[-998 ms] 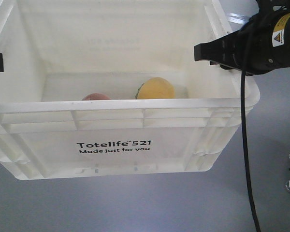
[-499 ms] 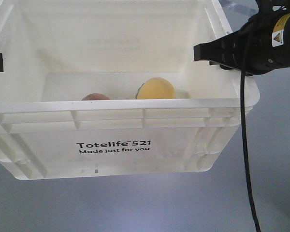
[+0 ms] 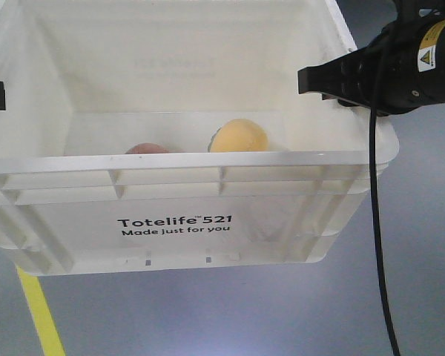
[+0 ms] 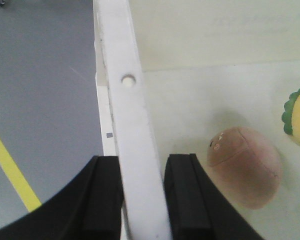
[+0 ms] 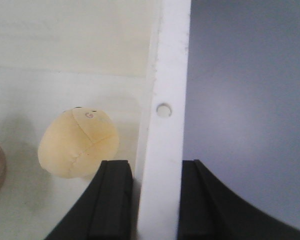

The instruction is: Place moving items into box and shelve

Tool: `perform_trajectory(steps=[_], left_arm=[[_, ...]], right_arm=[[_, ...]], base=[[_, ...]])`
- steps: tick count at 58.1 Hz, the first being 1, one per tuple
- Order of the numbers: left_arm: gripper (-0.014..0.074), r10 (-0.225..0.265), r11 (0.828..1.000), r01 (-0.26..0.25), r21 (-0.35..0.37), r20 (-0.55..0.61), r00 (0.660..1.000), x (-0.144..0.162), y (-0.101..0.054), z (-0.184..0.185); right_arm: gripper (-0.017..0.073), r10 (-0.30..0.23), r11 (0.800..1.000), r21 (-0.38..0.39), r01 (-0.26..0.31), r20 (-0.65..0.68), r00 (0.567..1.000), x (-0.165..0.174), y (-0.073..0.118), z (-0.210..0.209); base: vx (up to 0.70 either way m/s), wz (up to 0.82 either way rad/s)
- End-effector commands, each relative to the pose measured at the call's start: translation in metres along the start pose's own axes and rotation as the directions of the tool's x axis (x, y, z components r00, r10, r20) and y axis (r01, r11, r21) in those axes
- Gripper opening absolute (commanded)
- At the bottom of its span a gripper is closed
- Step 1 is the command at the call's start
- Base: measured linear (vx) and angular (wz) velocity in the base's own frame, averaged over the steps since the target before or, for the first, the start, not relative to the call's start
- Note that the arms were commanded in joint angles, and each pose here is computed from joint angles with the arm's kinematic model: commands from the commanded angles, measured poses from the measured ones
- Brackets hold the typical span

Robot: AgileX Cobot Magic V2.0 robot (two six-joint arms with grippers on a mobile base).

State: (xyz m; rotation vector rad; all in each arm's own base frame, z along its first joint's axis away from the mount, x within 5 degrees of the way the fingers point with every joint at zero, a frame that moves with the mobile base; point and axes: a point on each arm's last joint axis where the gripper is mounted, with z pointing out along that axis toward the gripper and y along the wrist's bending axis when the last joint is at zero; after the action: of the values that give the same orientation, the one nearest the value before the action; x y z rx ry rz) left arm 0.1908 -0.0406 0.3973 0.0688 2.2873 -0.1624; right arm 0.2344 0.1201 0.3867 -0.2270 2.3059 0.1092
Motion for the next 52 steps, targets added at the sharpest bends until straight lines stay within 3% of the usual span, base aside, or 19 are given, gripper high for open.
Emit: perform_trajectory(steps=[1,52], left_arm=[[0.014,0.041,0.999,-0.047,0.021,0.218,0.975,-0.0206,-0.0035,-0.0219],[0.014,0.041,0.999,-0.047,0.021,0.218,0.975,-0.0206,-0.0035,-0.0219]], right_arm=[[0.0113,-0.038,0.999,-0.012,0.042,0.203,0.978,-0.0224,-0.0032,-0.0225],[0.0113,-0.038,0.999,-0.012,0.042,0.203,0.978,-0.0224,-0.0032,-0.0225]], base=[[-0.13,0.49],[-0.1,0.37]])
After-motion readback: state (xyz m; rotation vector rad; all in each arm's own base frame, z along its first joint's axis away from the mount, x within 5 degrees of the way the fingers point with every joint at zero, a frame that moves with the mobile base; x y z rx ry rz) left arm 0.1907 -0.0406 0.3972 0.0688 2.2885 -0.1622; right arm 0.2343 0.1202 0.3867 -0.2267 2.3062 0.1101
